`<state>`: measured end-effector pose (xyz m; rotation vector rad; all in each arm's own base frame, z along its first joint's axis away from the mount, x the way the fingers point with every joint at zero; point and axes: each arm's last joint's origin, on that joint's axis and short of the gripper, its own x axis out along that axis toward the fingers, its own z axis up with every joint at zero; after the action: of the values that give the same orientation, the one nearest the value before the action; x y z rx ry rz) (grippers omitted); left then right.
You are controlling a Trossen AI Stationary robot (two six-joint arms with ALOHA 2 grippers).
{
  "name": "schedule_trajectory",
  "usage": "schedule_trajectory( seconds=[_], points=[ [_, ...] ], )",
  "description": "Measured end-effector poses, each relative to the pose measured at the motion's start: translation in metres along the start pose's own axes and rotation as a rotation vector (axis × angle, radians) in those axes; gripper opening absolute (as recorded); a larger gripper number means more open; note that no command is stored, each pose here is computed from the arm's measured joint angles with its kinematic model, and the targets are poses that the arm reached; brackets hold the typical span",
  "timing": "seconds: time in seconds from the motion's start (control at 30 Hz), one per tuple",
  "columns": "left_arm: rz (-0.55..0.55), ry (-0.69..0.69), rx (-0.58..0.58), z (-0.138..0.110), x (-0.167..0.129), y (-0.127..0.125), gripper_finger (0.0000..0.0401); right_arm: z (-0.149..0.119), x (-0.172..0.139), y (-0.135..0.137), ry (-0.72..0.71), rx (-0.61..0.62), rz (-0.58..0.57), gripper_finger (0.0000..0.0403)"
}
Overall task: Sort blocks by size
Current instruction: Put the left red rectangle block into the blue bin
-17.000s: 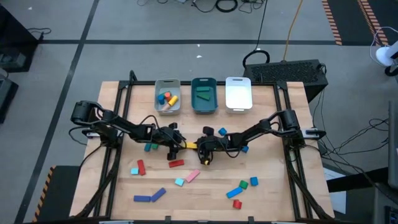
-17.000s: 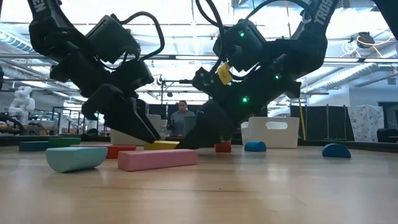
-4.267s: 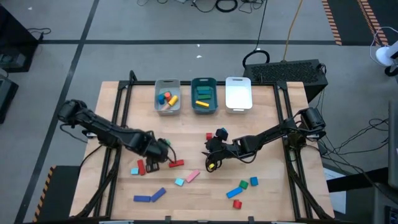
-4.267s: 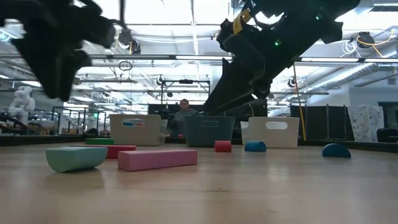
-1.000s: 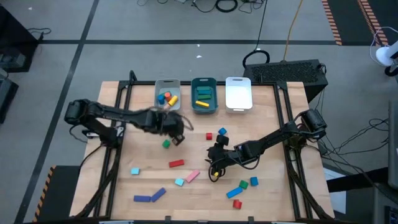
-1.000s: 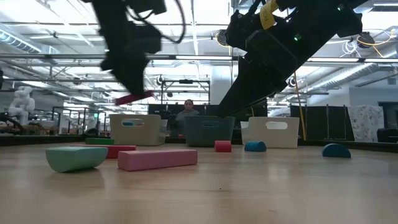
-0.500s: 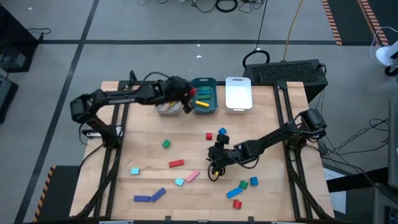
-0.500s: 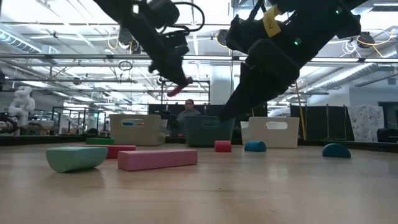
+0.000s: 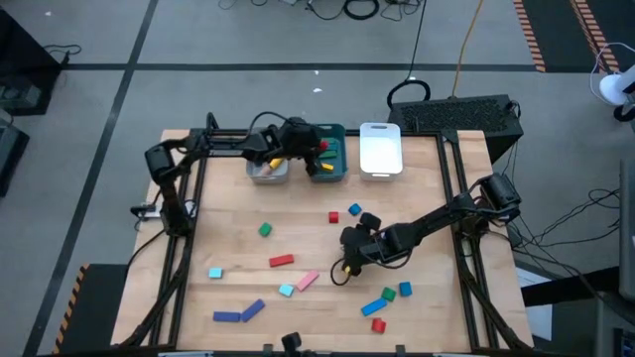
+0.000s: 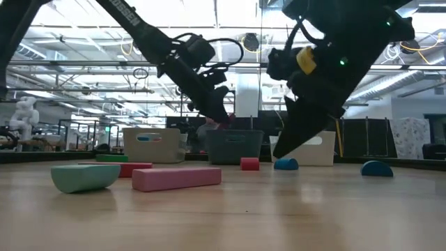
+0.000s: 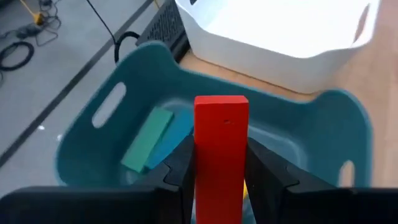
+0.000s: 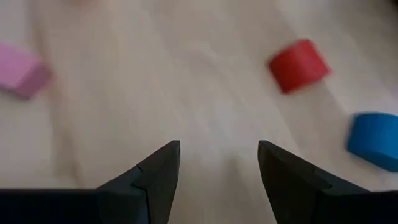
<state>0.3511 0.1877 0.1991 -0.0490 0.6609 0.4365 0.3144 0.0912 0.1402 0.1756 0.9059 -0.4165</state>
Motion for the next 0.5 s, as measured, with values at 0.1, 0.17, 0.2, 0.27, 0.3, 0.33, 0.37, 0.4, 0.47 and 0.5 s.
schedule_trajectory(
  seconds=[0.1,0.17,0.2,0.27,0.3,0.33,0.37,0.4,0.47,0.5],
  points=[
    [0.000,0.034,0.054,0.005,0.001,0.004,0.0107,0.000,0.000,-0.003,-0.009,0.023,-0.046,0.0201],
    [-0.019,0.025,0.100,0.014,0.004,0.006,0.0107,0.001,0.001,-0.004,-0.021,0.032,-0.056,0.0201],
    [-0.028,0.039,0.115,0.016,0.005,0.006,0.0107,0.003,0.002,-0.005,-0.027,0.038,-0.057,0.0201],
    [-0.035,0.050,0.143,0.025,0.010,0.008,0.0107,0.005,0.003,-0.007,-0.032,0.054,-0.063,0.0201],
    [-0.037,0.061,0.160,0.029,0.013,0.008,0.0107,0.005,0.004,-0.008,-0.030,0.059,-0.066,0.0201],
    [-0.045,0.095,0.175,0.030,0.016,0.008,0.0107,0.005,0.004,-0.008,-0.030,0.065,-0.067,0.0201],
    [-0.052,0.130,0.190,0.031,0.020,0.009,0.0107,0.005,0.004,-0.009,-0.030,0.075,-0.068,0.0201],
    [-0.057,0.157,0.206,0.034,0.025,0.009,0.0107,0.005,0.004,-0.009,-0.029,0.079,-0.068,0.0201],
    [-0.071,0.226,0.232,0.035,0.033,0.009,0.0107,0.005,0.004,-0.009,-0.029,0.081,-0.068,0.0201],
    [-0.075,0.250,0.242,0.038,0.036,0.010,0.0107,0.005,0.003,-0.009,-0.028,0.080,-0.068,0.0201]
  ],
)
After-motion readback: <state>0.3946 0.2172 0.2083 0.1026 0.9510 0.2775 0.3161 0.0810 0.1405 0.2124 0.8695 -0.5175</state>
